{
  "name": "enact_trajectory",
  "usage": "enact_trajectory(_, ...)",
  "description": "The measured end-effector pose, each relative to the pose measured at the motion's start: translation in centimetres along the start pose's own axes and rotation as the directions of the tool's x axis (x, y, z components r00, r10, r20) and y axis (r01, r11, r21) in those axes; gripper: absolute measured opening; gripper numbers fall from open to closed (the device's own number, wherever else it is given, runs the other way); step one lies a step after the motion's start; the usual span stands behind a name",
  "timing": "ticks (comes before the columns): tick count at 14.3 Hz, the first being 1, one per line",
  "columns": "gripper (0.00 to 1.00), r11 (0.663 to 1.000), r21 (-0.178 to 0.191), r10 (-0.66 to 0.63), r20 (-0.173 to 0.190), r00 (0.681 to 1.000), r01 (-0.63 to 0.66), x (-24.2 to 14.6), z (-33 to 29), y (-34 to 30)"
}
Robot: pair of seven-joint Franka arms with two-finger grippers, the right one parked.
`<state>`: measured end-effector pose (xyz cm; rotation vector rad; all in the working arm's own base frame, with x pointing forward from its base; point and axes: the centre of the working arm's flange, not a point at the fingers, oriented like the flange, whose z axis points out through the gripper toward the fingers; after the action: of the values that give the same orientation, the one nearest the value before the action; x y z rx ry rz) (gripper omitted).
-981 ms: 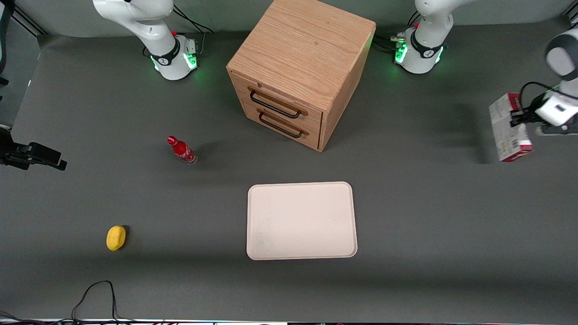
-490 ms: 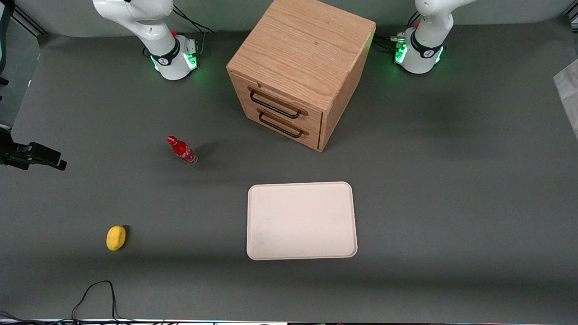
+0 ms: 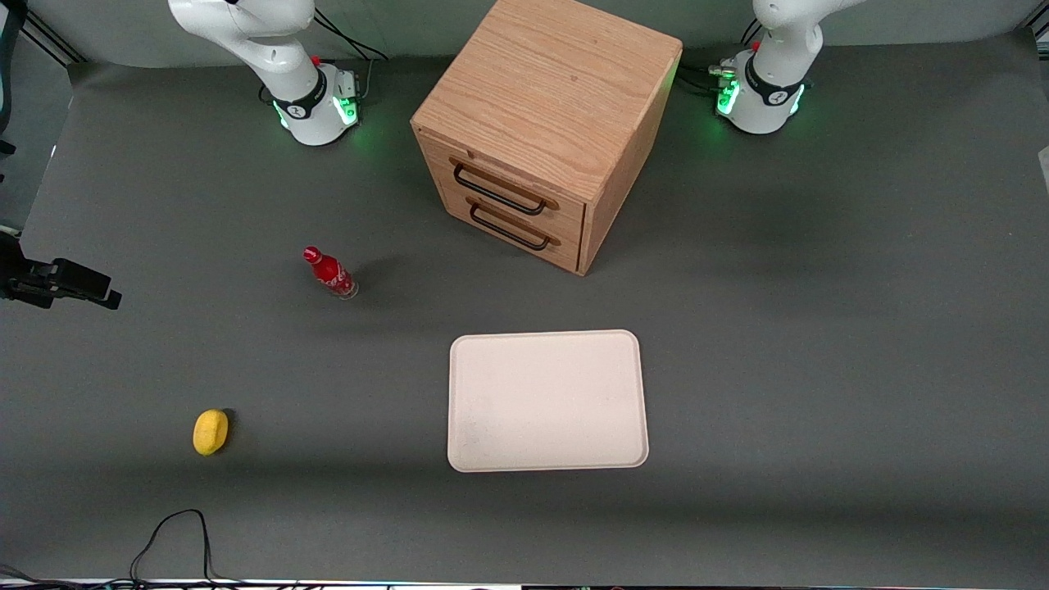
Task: Place red cookie box on tray
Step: 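Carry the held cookie box with the left gripper over the white tray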
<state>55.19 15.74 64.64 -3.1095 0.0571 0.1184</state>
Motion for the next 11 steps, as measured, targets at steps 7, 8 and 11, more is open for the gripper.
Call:
enact_trajectory(7, 0.03, 0.999, 0.04, 0.023, 0.043, 0.999, -0.025, 9.3, 3.2, 20.7)
enact_trajectory(8, 0.03, 0.999, 0.045, 0.017, 0.041, 0.999, -0.019, 9.9, 3.7, 24.2)
enact_trajectory(11, 0.03, 0.999, 0.053, -0.005, 0.019, 1.0, 0.004, 10.6, 5.5, 34.0)
